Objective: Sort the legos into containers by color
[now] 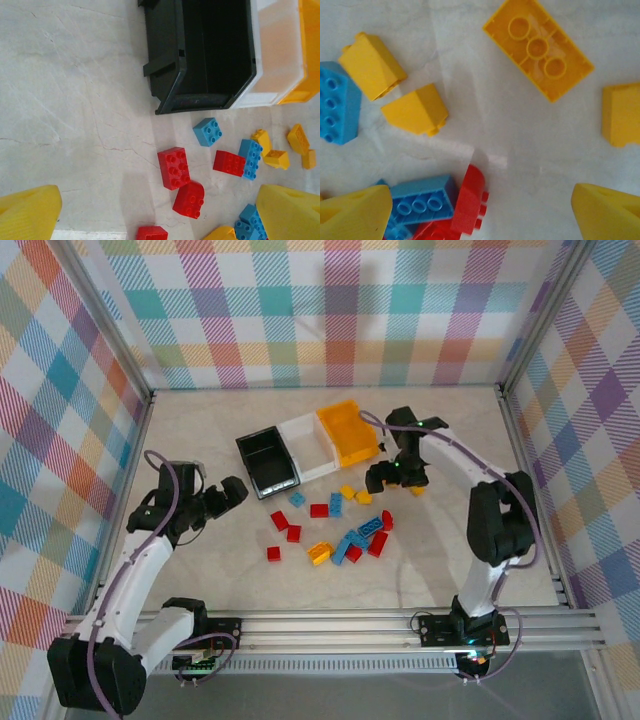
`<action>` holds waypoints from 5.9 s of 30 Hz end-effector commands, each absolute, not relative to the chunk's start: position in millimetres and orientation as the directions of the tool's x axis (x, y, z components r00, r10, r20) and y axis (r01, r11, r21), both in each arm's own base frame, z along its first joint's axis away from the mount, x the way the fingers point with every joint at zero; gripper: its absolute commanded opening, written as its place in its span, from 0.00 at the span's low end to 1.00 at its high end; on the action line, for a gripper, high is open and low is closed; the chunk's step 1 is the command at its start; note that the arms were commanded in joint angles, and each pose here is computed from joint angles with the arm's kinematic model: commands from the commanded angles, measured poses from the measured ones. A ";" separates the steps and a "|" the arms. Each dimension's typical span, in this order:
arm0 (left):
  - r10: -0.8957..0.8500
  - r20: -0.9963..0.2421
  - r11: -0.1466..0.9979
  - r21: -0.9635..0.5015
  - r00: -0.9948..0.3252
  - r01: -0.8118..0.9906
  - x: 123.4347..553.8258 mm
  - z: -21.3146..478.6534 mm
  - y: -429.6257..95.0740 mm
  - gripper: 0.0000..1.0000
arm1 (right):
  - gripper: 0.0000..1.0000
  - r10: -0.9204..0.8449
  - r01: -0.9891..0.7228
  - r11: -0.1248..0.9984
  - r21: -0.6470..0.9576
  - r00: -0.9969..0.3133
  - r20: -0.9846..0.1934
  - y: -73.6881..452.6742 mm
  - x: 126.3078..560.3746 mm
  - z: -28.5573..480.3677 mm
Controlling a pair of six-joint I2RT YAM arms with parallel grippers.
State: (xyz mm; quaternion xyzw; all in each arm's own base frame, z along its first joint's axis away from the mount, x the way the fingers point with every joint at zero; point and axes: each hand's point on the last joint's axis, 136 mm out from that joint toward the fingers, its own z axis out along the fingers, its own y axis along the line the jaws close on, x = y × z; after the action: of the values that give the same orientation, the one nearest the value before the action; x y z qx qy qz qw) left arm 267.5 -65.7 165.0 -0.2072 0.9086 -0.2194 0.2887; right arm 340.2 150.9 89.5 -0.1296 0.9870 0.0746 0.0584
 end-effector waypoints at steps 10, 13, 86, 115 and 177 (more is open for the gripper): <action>-0.513 -0.396 0.808 -0.522 -0.762 -0.273 257.8 166.3 -68.2 1.00 | 0.84 -0.331 -0.336 0.942 0.016 -0.935 -0.125 146.1 380.8 61.6; -0.513 -0.380 0.808 -0.516 -0.770 -0.284 257.4 161.0 -68.6 1.00 | 0.83 -0.334 -0.338 0.941 0.007 -0.934 -0.124 146.9 387.3 55.8; -0.570 -0.309 0.778 -0.501 -0.761 -0.379 276.7 140.0 -67.4 1.00 | 0.35 -0.162 -0.172 0.984 0.044 -0.971 -0.178 140.4 413.9 50.8; -0.548 -0.295 0.749 -0.589 -0.783 -0.303 291.2 146.4 -94.1 1.00 | 0.35 -0.019 -0.129 0.904 0.407 -0.964 -0.265 182.7 377.7 138.6; -0.498 -0.278 0.799 -0.514 -0.821 -0.310 253.2 150.8 -89.2 1.00 | 0.53 -0.180 -0.291 0.829 0.477 -0.947 -0.265 374.6 459.0 85.3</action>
State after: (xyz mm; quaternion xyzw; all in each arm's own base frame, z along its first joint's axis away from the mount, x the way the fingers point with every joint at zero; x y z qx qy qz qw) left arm 256.4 -90.6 142.6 -0.2244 0.9248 -0.2349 0.1982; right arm 461.1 370.9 81.0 -0.1234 0.9512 0.2614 0.1077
